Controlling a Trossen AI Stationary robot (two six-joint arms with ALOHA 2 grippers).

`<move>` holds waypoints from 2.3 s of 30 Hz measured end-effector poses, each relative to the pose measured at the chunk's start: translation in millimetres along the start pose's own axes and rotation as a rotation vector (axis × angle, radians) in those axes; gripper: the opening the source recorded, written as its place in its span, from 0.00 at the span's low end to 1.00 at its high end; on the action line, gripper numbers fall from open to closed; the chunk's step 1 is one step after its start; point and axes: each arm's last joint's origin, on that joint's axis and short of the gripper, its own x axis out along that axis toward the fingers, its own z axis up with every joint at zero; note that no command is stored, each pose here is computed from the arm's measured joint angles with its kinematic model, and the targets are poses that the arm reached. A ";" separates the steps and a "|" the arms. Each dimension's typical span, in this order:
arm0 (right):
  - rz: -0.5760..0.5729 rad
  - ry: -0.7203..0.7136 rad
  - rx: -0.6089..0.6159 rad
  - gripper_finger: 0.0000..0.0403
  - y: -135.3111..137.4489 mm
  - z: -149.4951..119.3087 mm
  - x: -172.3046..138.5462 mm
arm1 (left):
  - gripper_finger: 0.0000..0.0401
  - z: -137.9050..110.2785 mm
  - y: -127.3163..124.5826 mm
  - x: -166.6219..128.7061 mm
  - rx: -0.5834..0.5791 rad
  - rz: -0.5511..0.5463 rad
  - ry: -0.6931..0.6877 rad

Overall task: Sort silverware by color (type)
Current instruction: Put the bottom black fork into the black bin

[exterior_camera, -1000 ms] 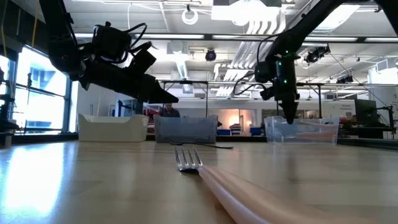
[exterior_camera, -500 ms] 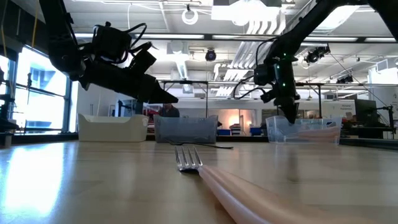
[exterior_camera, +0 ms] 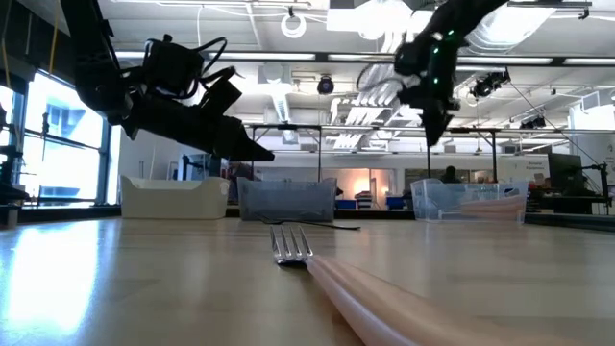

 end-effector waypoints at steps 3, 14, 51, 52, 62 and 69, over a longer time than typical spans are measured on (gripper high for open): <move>0.081 -0.183 0.061 0.09 12.4 -16.4 -14.0 | 0.00 -0.4 -0.1 0.0 -0.021 -0.001 0.005; 0.312 -0.641 0.165 0.03 116.3 -91.7 -14.1 | 0.00 12.8 -3.2 -21.1 -0.044 -0.095 0.121; 0.570 -1.248 0.071 0.00 157.8 -66.4 42.7 | 0.00 99.3 -139.3 -179.3 -0.963 0.058 1.303; 0.573 -1.260 0.069 0.00 158.6 -65.8 42.4 | 0.00 97.0 -145.7 -184.9 -0.994 0.091 1.336; 0.615 -1.360 0.037 0.00 157.8 -61.8 30.6 | 0.08 66.8 -213.1 -202.9 -1.276 0.377 1.475; 0.637 -1.387 0.018 0.00 157.5 -57.6 24.2 | 0.29 35.0 -241.3 -179.2 -1.263 0.466 1.454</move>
